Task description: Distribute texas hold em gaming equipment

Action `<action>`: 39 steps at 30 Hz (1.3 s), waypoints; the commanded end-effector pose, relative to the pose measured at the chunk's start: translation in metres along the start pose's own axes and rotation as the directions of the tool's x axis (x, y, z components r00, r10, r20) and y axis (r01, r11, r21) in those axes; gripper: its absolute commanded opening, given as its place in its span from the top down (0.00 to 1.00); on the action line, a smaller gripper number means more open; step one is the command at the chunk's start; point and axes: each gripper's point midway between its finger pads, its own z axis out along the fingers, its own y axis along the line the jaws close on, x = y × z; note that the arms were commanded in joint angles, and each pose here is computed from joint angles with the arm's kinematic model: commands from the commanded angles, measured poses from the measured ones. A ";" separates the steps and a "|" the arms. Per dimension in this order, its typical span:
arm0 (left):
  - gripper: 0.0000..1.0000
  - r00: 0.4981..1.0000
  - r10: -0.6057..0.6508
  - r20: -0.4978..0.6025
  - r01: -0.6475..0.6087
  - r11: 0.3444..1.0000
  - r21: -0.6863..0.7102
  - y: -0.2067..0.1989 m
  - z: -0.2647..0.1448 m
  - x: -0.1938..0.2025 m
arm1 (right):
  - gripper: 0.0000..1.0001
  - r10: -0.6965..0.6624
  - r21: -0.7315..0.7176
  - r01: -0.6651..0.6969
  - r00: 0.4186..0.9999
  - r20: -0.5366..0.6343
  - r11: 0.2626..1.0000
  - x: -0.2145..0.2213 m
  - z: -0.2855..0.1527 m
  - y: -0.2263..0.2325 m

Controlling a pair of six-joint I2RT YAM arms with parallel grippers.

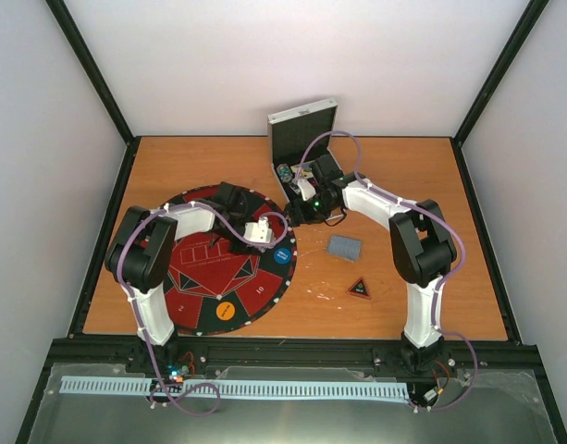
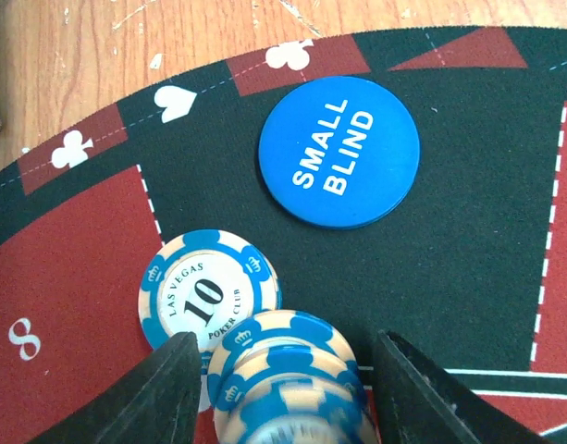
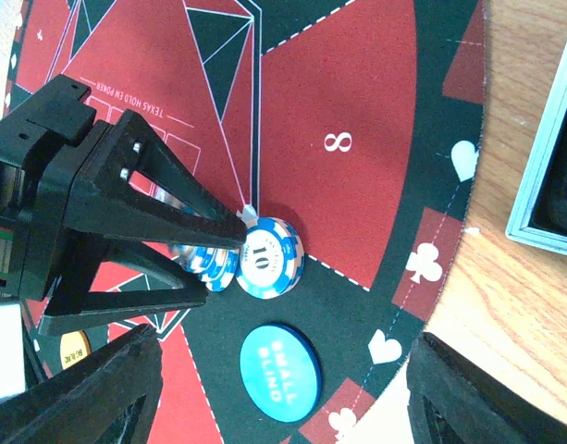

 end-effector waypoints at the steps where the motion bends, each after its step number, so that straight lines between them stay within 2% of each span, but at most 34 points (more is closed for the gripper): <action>1: 0.47 1.000 0.021 0.012 -0.021 1.000 -0.009 0.006 -0.001 -0.009 | 0.28 -0.028 0.006 0.028 0.999 0.016 1.000 -0.002 -0.009 0.006; 8: 0.48 1.000 -0.006 -0.009 0.006 1.000 -0.009 0.006 0.000 -0.004 | 0.28 -0.029 0.007 0.029 1.000 0.010 1.000 -0.001 -0.006 0.004; 11: 0.42 0.999 -0.026 0.021 0.026 1.000 -0.006 0.010 -0.006 -0.015 | 0.28 -0.030 0.004 0.030 0.999 0.010 1.000 -0.002 -0.006 0.004; 15: 0.32 0.994 -0.081 0.067 0.082 0.996 -0.022 0.029 -0.027 -0.038 | 0.28 -0.034 0.009 0.034 0.999 0.012 0.999 -0.002 -0.007 0.004; 19: 0.29 0.986 -0.140 0.094 0.142 0.990 -0.018 0.040 -0.057 -0.045 | 0.28 -0.042 0.026 0.041 0.999 0.029 0.999 -0.006 -0.012 0.005; 21: 0.29 0.983 -0.160 0.089 0.163 0.986 -0.024 0.040 -0.073 -0.036 | 0.29 -0.050 0.031 0.049 0.998 0.037 0.998 -0.007 -0.013 0.006; 23: 0.32 0.982 -0.180 0.054 0.182 0.982 -0.048 0.040 -0.086 -0.014 | 0.30 -0.057 0.034 0.056 0.998 0.036 0.998 -0.006 -0.010 0.007; 29: 0.51 0.962 -0.239 -0.130 0.218 0.964 -0.155 0.033 -0.108 0.072 | 0.31 -0.089 0.029 0.090 0.996 -0.016 0.996 0.005 0.021 0.024; 39: 0.60 0.945 -0.209 -0.250 0.174 0.973 -0.155 0.008 -0.097 0.110 | 0.32 -0.080 0.075 0.085 0.995 -0.059 0.994 0.009 0.059 0.021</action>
